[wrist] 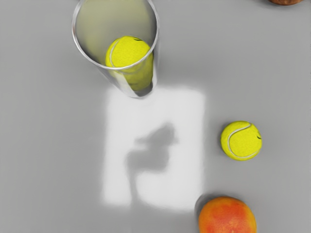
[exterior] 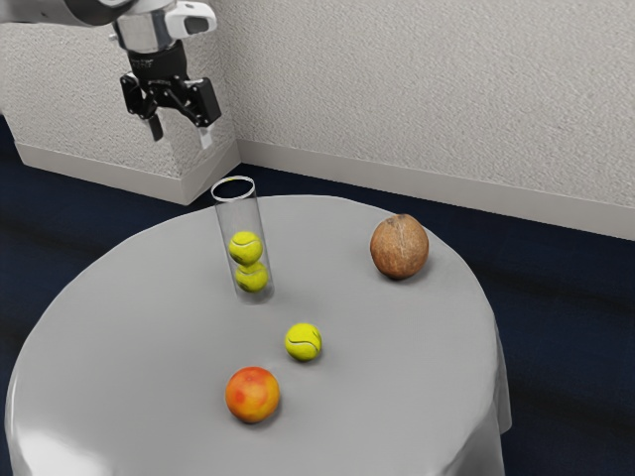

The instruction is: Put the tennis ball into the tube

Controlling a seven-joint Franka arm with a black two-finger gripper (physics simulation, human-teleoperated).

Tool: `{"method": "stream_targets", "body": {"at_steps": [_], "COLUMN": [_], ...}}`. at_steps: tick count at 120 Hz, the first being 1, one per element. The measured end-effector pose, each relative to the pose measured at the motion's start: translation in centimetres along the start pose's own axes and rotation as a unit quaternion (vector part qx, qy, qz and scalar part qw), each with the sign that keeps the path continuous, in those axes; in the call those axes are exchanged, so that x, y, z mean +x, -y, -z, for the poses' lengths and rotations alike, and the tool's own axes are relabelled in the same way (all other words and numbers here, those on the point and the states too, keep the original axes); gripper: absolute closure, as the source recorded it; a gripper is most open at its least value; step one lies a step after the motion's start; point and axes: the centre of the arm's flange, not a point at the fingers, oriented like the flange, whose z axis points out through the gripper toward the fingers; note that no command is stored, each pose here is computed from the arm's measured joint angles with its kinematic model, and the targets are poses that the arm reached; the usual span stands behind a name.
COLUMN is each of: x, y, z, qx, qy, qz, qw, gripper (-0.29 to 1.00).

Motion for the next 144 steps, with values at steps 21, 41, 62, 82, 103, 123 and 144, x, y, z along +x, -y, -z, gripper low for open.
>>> {"method": "stream_targets", "body": {"at_steps": [21,41,62,82,103,123,144], "x": [-0.2,-2.1,-4.7,-7.1,-7.0,-5.7,-3.9], "y": [-0.4,-1.3,-4.2,-10.5,-12.9,-14.0,-14.3], "z": [0.2,1.2,-3.6,-7.2,-14.9,-21.0,-25.0], "qx": [0.000,-0.001,0.004,0.007,-0.011,-0.029,-0.036], "qy": [-0.001,-0.005,0.023,0.029,0.040,0.041,0.041], "qz": [-0.003,-0.012,-0.038,-0.092,-0.090,-0.075,-0.078], "qw": [1.000,1.000,0.999,0.995,0.995,0.996,0.995], "gripper": [0.00,0.00,0.00,0.00,0.00,0.00,0.00]}}
